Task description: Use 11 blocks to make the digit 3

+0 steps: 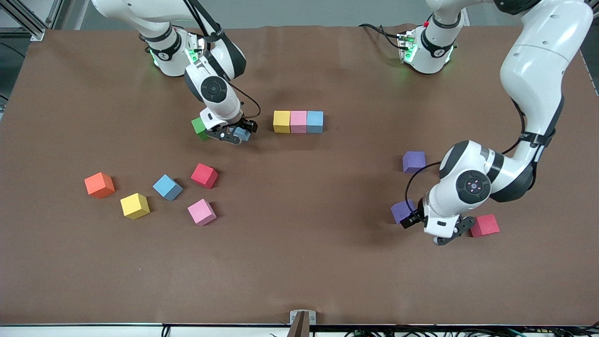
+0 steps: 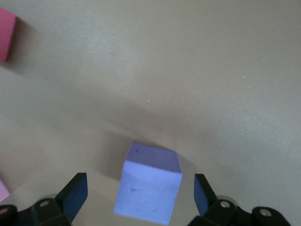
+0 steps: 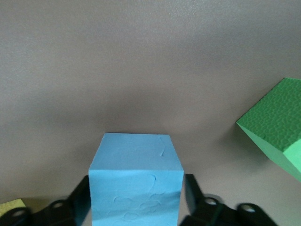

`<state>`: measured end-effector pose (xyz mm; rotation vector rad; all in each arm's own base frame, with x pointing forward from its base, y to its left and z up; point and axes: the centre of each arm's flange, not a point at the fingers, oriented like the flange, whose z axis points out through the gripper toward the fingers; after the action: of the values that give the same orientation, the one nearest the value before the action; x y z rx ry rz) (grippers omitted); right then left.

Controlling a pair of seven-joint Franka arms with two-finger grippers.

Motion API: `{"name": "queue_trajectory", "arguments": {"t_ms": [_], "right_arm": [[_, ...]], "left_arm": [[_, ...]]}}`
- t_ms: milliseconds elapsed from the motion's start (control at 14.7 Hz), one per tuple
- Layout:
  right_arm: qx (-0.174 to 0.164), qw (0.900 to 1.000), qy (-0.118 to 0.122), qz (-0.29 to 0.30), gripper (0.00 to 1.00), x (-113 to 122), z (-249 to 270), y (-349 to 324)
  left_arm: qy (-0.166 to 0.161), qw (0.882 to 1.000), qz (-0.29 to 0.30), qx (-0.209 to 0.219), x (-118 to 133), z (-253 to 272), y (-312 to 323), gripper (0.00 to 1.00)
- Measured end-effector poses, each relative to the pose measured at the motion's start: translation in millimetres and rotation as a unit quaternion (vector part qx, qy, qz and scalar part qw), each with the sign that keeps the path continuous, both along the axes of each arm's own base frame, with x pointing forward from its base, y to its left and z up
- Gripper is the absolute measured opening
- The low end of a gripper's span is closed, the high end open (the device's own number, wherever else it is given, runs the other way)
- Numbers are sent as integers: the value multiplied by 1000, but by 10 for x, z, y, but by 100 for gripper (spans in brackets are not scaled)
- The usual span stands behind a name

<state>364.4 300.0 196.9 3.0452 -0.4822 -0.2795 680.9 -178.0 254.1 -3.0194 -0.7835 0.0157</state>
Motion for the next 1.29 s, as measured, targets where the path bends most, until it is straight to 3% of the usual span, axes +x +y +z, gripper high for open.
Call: {"name": "queue_trajectory", "arguments": {"t_ms": [68,272,543,747,951,1155,1290], "right_arm": [[0,1000,0,-1,70,0,-3,0],[1,1000,1,-2,62,6,9,5],[9,1000,-8,-4,59,85,76,49],[29,999,-27,20,59,358,347,198],[44,996,-26,67,59,875,841,224],[62,991,-26,112,59,1308,1151,304],[73,989,-25,128,59,1482,1062,455]], "left_arm": [[2,1000,-7,6,0,-81,-81,100],[13,1000,-21,16,-31,-269,-204,100],[27,999,-31,21,-35,-375,-97,100],[40,998,-31,23,-85,-480,-80,100],[54,998,-29,17,-164,-573,-119,97],[62,998,-1,12,-201,-602,-141,67],[58,998,19,11,-205,-554,-186,62]]}}
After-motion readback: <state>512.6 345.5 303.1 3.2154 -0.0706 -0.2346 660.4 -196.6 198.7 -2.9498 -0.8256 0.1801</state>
